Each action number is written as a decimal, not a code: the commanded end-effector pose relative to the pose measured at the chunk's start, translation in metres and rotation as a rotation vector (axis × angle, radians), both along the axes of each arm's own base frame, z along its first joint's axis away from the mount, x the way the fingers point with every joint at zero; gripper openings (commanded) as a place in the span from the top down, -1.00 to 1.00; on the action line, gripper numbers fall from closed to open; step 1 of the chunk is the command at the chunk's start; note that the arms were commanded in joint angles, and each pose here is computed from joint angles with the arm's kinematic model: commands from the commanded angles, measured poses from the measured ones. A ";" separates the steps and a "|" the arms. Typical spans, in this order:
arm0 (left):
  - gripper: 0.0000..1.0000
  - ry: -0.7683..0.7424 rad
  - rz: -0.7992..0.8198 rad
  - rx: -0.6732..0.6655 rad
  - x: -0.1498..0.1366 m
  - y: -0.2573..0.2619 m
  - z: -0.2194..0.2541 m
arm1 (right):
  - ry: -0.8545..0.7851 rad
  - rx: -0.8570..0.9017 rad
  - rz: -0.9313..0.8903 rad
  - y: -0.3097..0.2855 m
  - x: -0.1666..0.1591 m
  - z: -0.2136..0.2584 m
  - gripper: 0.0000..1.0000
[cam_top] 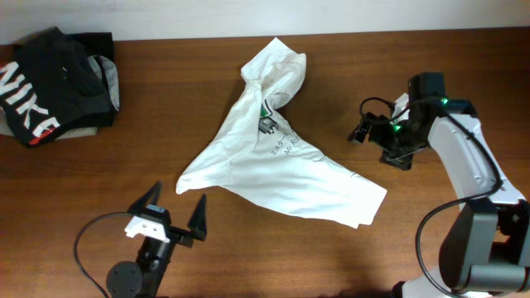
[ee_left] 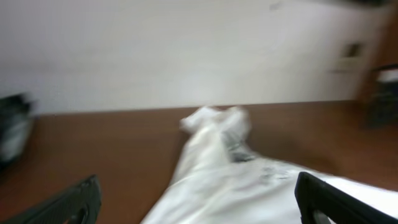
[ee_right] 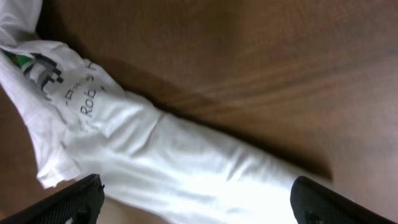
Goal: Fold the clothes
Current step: 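Grasp the left side of the T-shirt with the left gripper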
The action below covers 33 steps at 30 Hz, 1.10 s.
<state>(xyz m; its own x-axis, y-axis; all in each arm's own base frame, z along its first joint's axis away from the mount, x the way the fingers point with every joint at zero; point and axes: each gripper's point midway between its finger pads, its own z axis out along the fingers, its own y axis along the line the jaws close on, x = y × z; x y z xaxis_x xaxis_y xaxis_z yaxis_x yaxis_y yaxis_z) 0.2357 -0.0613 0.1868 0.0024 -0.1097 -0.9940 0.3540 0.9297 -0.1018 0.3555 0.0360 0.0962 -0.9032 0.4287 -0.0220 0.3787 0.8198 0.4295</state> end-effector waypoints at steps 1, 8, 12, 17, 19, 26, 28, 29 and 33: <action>-0.98 -0.004 -0.191 -0.043 -0.016 -0.029 0.015 | -0.016 0.002 -0.007 0.003 -0.002 -0.006 -0.97; -0.98 0.285 -0.320 0.035 0.026 -0.047 0.060 | -0.033 -0.001 -0.007 0.002 0.002 -0.005 -0.97; -0.98 0.527 -0.516 -0.054 0.045 -0.071 0.045 | -0.040 -0.001 -0.007 0.002 0.003 -0.005 -0.97; -0.98 1.107 -0.228 -0.015 0.069 -0.035 -0.075 | -0.049 -0.002 -0.007 0.002 0.005 -0.004 -0.97; -0.98 1.221 -0.175 0.009 0.071 -0.026 -0.113 | -0.051 -0.003 -0.006 0.002 0.006 -0.004 -0.98; -0.98 1.285 0.437 0.193 0.088 0.068 -0.155 | -0.052 -0.002 -0.007 0.002 0.006 -0.004 -0.97; -0.98 1.273 0.440 0.202 0.092 0.070 -0.156 | -0.052 -0.002 -0.006 0.002 0.006 -0.004 -0.97; -0.98 1.282 0.437 0.202 0.091 0.069 -0.160 | -0.051 -0.002 -0.006 0.002 0.006 -0.004 -0.97; -0.84 1.375 0.323 0.200 0.081 0.051 -0.185 | -0.047 -0.002 -0.006 0.002 0.005 -0.004 -0.97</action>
